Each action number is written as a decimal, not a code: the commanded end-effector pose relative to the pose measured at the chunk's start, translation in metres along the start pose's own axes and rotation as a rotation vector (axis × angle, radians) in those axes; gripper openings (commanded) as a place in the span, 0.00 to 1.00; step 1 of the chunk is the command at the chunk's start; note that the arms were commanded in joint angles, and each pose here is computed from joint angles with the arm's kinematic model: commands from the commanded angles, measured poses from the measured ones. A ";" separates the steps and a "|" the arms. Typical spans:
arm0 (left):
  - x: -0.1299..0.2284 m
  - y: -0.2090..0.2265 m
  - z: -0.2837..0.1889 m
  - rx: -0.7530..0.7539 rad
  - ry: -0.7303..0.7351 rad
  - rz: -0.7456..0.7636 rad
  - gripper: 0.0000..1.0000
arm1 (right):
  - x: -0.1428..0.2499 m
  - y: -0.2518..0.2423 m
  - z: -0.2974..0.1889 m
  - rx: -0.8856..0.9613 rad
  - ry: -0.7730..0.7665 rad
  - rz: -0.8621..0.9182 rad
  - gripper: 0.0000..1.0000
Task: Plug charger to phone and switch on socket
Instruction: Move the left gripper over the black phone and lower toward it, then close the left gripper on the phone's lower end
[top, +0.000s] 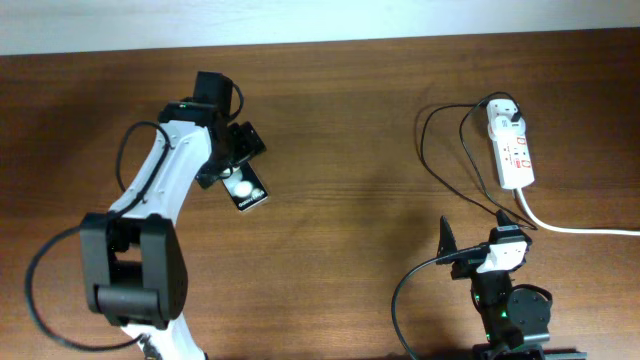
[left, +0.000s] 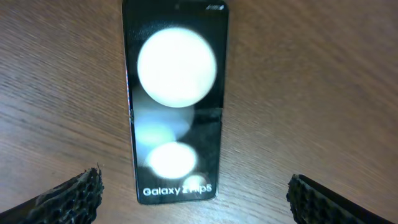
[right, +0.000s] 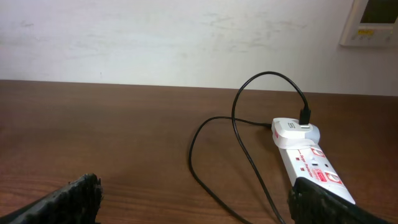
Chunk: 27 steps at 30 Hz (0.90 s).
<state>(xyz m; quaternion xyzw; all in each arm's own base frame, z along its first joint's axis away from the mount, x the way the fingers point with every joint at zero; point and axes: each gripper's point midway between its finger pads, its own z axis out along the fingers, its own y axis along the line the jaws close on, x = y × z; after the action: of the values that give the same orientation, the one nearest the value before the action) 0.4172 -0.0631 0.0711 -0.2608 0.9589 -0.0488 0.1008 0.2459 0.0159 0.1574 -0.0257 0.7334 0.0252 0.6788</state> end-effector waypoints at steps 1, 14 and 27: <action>-0.002 0.005 0.020 -0.048 0.009 -0.015 0.99 | 0.002 0.001 0.000 -0.004 0.002 0.004 0.99; -0.010 0.020 0.036 -0.141 -0.032 -0.011 0.99 | 0.002 0.001 0.000 -0.004 0.002 0.004 0.99; -0.017 0.014 0.037 -0.119 -0.059 -0.013 0.99 | 0.002 0.001 0.000 -0.004 0.002 0.004 0.99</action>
<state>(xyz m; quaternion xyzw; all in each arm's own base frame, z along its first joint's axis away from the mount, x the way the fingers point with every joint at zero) 0.4275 -0.0447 0.0375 -0.2679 0.9575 0.0108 0.1066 0.2459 0.0159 0.1573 -0.0256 0.7336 0.0251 0.6787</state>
